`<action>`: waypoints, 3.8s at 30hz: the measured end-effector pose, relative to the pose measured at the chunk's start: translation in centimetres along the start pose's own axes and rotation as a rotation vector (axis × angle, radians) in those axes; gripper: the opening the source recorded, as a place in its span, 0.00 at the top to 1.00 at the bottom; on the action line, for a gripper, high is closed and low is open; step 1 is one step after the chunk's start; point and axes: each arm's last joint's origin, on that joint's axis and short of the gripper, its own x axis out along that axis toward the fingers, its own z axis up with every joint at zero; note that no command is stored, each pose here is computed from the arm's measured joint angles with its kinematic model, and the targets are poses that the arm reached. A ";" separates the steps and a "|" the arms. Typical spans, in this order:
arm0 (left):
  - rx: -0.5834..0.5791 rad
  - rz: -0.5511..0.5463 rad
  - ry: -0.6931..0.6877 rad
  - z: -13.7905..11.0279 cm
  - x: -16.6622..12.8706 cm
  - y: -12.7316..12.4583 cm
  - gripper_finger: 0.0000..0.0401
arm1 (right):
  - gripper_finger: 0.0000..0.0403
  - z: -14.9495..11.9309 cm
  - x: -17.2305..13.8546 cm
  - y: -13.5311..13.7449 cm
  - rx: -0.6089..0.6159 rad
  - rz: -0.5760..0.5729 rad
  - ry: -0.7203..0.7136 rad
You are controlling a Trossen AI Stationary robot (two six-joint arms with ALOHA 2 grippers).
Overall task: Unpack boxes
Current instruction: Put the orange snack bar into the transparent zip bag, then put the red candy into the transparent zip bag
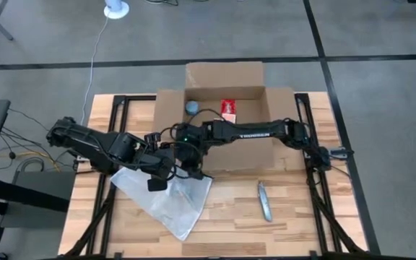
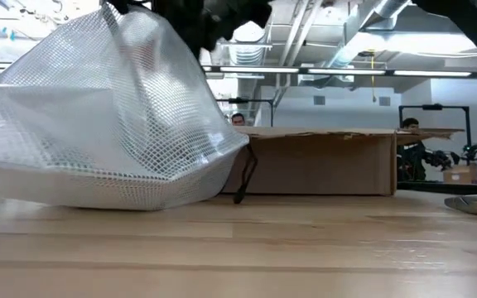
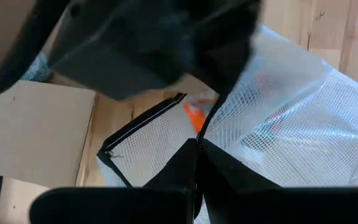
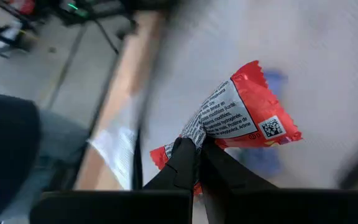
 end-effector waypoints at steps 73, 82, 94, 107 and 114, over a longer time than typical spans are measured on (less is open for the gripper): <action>-0.139 0.017 0.002 0.2 0.2 0.6 1.00 | 0.50 -14.2 -18.1 -22.1 0.955 -0.913 -0.067; -0.121 0.009 0.000 0.1 0.1 0.2 1.00 | 0.50 -16.8 -18.0 -22.7 1.013 -0.944 -0.001; -0.087 0.008 0.001 0.0 0.1 0.2 1.00 | 0.51 -19.3 -15.9 -22.5 1.040 -0.903 0.000; -0.116 0.003 -0.001 -0.1 0.0 -0.1 1.00 | 0.96 -19.3 -15.9 -22.8 0.954 -0.794 -0.012; -0.109 0.001 0.000 -0.1 0.0 -0.2 1.00 | 0.98 -17.6 -17.7 -20.1 0.847 -0.748 0.077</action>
